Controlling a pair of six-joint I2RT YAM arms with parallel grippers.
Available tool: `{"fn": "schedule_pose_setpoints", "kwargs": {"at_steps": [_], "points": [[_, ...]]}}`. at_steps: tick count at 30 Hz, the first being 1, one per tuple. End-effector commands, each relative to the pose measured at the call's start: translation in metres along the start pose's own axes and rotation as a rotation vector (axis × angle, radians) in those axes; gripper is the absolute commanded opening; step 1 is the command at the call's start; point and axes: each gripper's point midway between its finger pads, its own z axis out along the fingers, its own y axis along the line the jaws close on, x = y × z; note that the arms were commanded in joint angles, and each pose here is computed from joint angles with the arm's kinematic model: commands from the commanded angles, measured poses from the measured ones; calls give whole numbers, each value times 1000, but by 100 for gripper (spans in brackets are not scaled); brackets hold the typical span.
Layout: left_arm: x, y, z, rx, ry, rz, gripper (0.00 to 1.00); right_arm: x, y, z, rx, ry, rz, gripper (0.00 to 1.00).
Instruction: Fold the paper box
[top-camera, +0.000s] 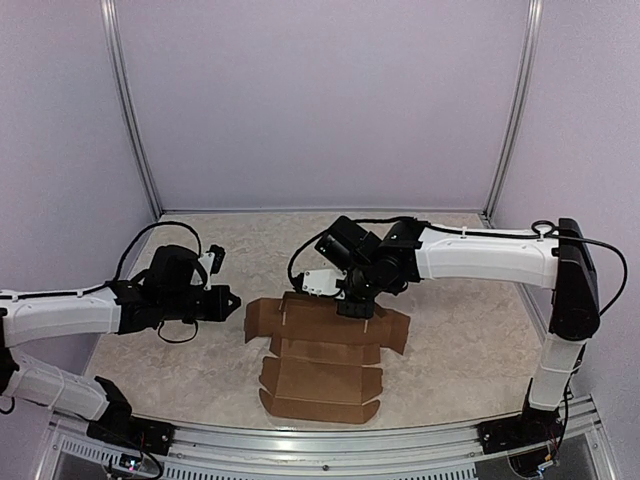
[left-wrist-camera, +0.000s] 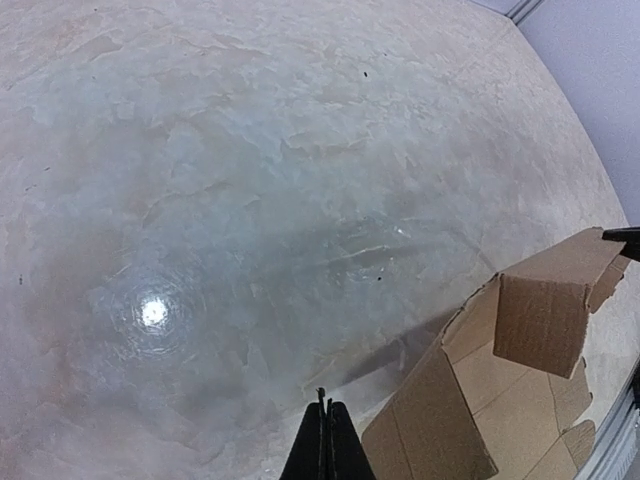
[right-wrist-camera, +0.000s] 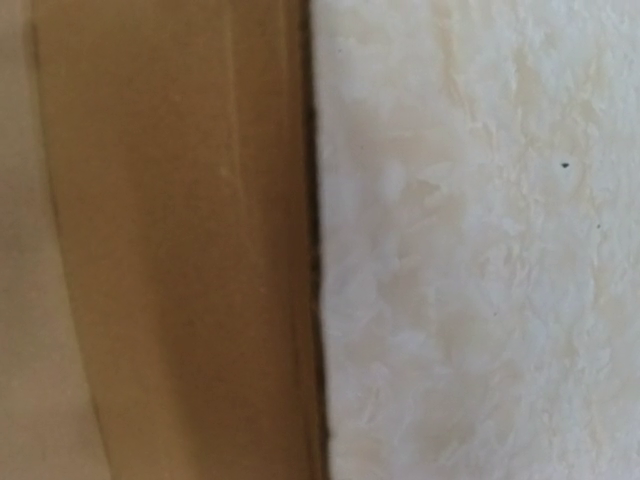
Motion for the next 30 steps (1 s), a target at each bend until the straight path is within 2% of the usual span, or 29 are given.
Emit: {"fn": "schedule_pose_setpoints", "kwargs": {"at_steps": [1,9,16,30], "points": [[-7,-28,12,154,-19,-3,0,-2,5,-5,4,-20,13,0],[14,-58,25,258,50,80,0,0,6,-2,24,-9,29,0],[27,-57,31,249,77,88,0,-1,5,-4,61,-19,33,0],[43,-61,28,268,94,87,0,-11,5,-13,315,-11,-25,0]]}}
